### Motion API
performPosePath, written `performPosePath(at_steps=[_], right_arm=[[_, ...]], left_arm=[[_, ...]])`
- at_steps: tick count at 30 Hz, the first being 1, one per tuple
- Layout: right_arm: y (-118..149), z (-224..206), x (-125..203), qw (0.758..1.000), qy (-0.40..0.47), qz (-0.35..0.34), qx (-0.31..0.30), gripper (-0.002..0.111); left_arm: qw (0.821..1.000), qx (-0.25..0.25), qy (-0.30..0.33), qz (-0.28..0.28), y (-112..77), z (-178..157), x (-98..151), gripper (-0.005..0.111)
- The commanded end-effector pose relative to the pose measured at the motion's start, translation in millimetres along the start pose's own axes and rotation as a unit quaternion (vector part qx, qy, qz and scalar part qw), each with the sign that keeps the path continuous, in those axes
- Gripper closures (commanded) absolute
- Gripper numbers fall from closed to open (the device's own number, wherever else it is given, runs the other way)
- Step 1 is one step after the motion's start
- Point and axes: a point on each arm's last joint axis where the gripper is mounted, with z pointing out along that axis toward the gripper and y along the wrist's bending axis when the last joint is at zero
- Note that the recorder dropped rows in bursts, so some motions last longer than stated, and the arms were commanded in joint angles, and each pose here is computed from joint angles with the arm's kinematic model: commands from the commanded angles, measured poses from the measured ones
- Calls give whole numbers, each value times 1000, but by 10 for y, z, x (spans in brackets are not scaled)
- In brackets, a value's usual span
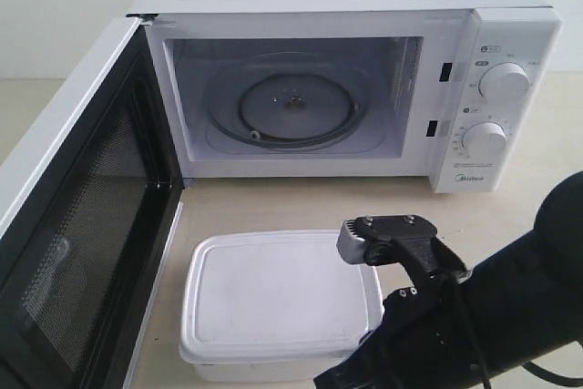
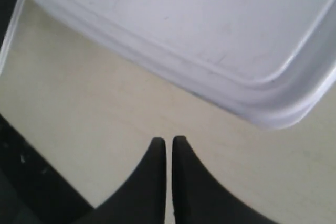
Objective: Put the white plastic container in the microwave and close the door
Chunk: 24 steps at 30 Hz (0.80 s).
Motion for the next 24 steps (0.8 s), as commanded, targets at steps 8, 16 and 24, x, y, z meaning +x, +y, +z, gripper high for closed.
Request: performPosePath(at_steps=[8,16,24], right_arm=[[-144,273,-466,994,-76,32,69,108],[-339,16,-1116,983,-154,76,61,108],[-460,66,-650,978,-136,141,68,108]], left_arm=[[1000,2,-5,-5,-2,1,0,102],[1000,2,-5,-5,-2,1,0,102],[1000,2,-5,-5,-2,1,0,102]])
